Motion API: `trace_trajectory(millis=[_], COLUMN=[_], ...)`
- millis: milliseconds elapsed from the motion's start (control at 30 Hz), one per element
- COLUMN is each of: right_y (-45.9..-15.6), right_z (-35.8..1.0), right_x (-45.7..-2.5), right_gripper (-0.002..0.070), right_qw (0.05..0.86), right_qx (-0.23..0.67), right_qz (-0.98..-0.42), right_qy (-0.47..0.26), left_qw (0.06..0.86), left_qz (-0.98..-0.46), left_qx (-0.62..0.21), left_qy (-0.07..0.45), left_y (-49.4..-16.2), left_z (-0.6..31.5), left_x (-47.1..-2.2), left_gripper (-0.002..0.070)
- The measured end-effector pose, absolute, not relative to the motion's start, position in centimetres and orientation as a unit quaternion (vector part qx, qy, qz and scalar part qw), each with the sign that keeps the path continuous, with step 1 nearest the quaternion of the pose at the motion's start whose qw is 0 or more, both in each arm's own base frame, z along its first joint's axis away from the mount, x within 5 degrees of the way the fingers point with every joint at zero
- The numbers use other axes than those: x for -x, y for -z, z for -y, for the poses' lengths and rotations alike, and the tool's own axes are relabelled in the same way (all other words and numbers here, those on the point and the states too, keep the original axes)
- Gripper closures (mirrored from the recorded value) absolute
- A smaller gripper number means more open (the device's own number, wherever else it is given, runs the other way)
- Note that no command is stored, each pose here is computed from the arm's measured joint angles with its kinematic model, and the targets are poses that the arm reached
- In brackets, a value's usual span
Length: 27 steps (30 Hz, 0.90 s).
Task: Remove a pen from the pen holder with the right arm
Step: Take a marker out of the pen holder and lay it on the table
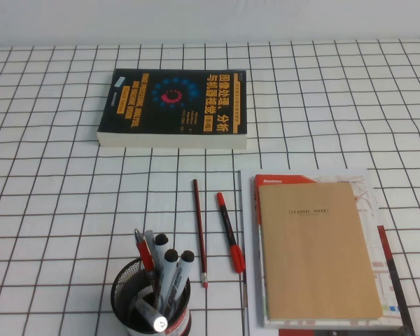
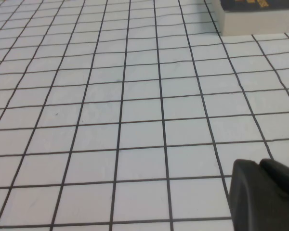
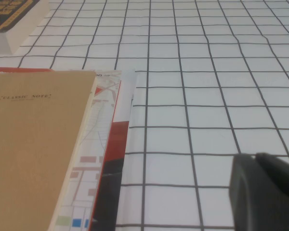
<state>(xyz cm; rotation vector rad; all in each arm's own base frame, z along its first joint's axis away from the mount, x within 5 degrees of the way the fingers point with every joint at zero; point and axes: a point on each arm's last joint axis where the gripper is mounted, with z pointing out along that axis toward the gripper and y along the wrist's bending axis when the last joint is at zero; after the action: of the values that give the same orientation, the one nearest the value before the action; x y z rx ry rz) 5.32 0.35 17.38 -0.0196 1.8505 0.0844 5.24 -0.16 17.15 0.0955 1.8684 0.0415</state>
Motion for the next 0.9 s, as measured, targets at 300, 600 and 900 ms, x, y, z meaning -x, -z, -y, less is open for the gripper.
trace_trajectory(millis=[300,600,900], right_y=[-17.4,-17.4,-17.74], right_z=[-0.35,-0.35,-0.62], right_x=[-5.33,-5.33,-5.39], right_gripper=[0.0692,0.0692,0.0692], right_qw=[0.601,0.601,0.613], right_qx=[0.008,0.008,-0.017], right_qz=[-0.798,-0.798,-0.786], right_qy=[-0.037,-0.037,-0.076], left_qw=[0.593,0.593,0.593], left_qz=[-0.804,-0.804,-0.804], left_qx=[-0.041,-0.041,-0.041], left_qy=[-0.018,-0.018,-0.018], left_y=[-17.15,-17.15,-17.15], left_z=[0.16,0.16,0.16], left_x=[-5.24,-5.24,-5.24], left_gripper=[0.0679,0.0679,0.0679])
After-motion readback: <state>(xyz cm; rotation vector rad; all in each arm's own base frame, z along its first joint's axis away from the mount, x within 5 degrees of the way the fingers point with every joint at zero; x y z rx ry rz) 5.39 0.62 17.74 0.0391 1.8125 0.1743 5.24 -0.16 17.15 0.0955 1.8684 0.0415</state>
